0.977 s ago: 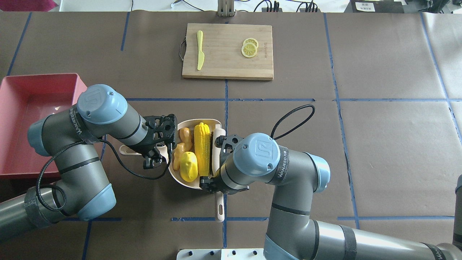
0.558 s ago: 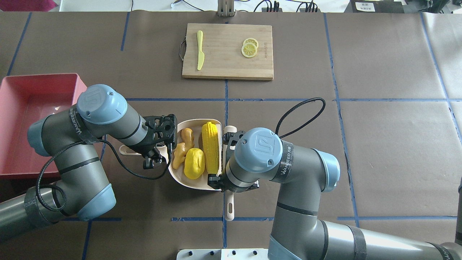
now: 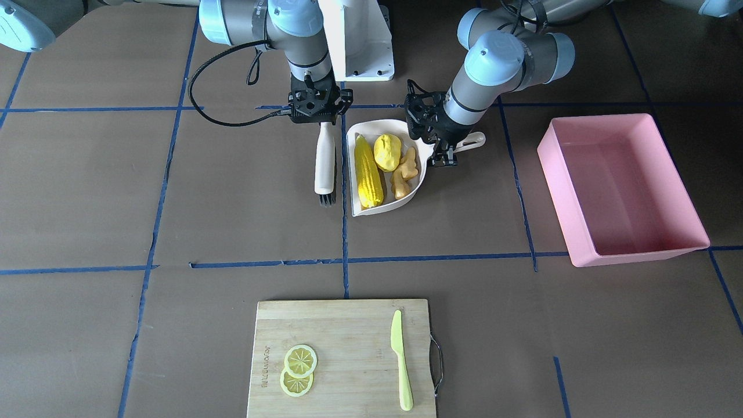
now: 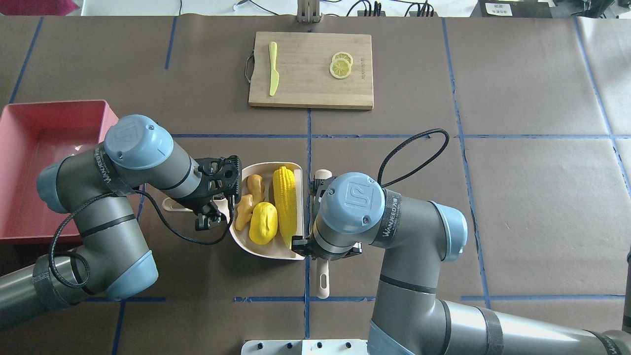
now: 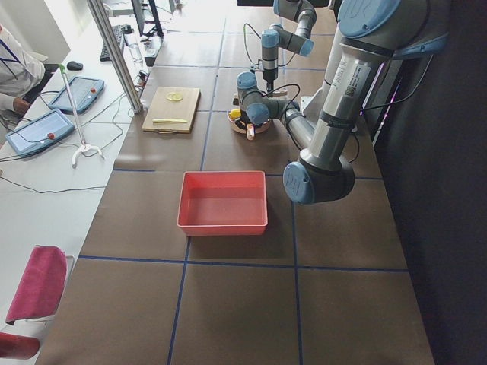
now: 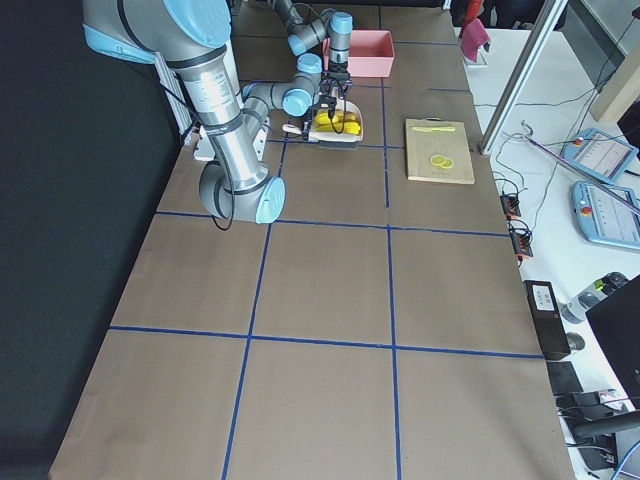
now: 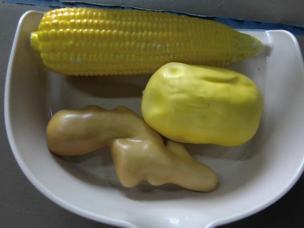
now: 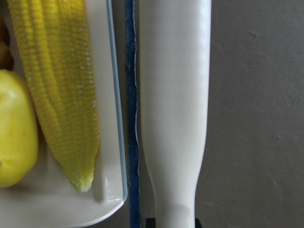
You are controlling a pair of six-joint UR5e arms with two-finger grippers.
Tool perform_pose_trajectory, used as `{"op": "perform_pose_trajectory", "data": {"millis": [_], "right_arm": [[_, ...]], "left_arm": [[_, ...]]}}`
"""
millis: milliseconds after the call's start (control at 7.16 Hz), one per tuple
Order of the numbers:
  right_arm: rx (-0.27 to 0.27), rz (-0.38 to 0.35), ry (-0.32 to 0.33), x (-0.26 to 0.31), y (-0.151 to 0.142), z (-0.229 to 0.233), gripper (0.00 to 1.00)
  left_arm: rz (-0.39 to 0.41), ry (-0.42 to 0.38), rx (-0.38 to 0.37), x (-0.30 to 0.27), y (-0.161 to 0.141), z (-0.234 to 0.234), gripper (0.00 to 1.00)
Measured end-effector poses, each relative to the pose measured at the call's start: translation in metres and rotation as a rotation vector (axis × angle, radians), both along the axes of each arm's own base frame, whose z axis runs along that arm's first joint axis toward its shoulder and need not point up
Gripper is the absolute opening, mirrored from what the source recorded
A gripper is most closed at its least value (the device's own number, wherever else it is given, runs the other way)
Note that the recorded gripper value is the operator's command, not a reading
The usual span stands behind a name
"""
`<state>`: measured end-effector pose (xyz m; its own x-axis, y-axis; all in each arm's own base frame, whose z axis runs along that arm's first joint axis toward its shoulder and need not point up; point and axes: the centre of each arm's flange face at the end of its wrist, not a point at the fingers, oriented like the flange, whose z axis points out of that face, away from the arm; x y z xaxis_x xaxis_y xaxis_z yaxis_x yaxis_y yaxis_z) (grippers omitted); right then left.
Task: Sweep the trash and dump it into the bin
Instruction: 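Lift the brush away from the dustpan with the right gripper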
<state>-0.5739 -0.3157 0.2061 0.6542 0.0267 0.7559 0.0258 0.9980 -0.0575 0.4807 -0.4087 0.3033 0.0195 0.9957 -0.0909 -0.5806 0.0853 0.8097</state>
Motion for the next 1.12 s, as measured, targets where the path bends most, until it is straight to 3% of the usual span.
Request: {"op": "perform_pose_trajectory", "data": {"millis": [419, 1117], "right_arm": [[0.045, -0.051, 0.090, 0.037, -0.002, 0.016, 0.00], [0.103, -0.107, 0.117, 0.062, -0.004, 0.053, 0.00]], "left_arm": [[-0.040, 0.066, -0.017, -0.003, 0.002, -0.004, 0.01], [-0.108, 0.229, -0.018, -0.026, 0.004, -0.012, 0.01]]}}
